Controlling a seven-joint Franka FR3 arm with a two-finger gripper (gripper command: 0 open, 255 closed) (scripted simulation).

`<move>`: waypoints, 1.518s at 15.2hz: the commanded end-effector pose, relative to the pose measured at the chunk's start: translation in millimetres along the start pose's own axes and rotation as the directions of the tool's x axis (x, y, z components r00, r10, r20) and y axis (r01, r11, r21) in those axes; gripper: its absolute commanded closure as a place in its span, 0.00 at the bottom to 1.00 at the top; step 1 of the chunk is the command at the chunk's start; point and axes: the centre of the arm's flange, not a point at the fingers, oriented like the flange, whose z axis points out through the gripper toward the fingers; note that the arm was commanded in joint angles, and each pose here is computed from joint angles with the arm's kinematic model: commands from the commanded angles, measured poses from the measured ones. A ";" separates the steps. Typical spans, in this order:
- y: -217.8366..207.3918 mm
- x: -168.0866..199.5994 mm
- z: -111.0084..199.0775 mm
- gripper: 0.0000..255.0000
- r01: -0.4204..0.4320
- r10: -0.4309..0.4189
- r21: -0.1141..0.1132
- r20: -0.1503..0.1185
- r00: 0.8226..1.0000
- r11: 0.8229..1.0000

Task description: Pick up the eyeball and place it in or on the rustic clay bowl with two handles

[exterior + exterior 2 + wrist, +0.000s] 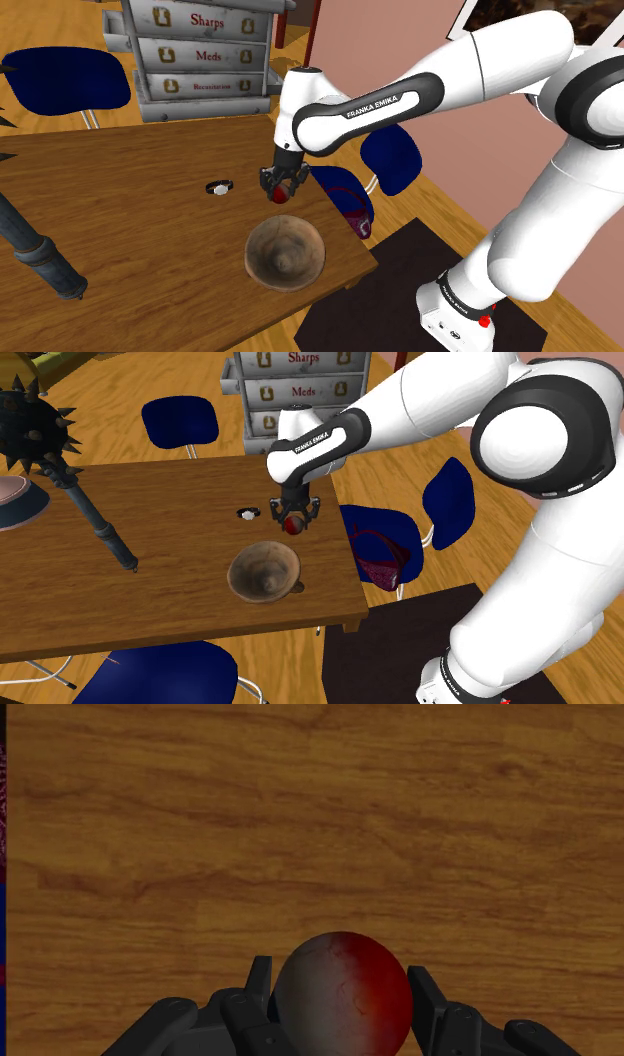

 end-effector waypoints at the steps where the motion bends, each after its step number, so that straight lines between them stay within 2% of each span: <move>1: -0.4 -1.3 -9.5 1.00 0.000 0.000 0.000 0.000 1.000 1.000; 23: -9.1 -13.5 -124.7 1.00 0.000 0.000 0.000 0.000 1.000 1.000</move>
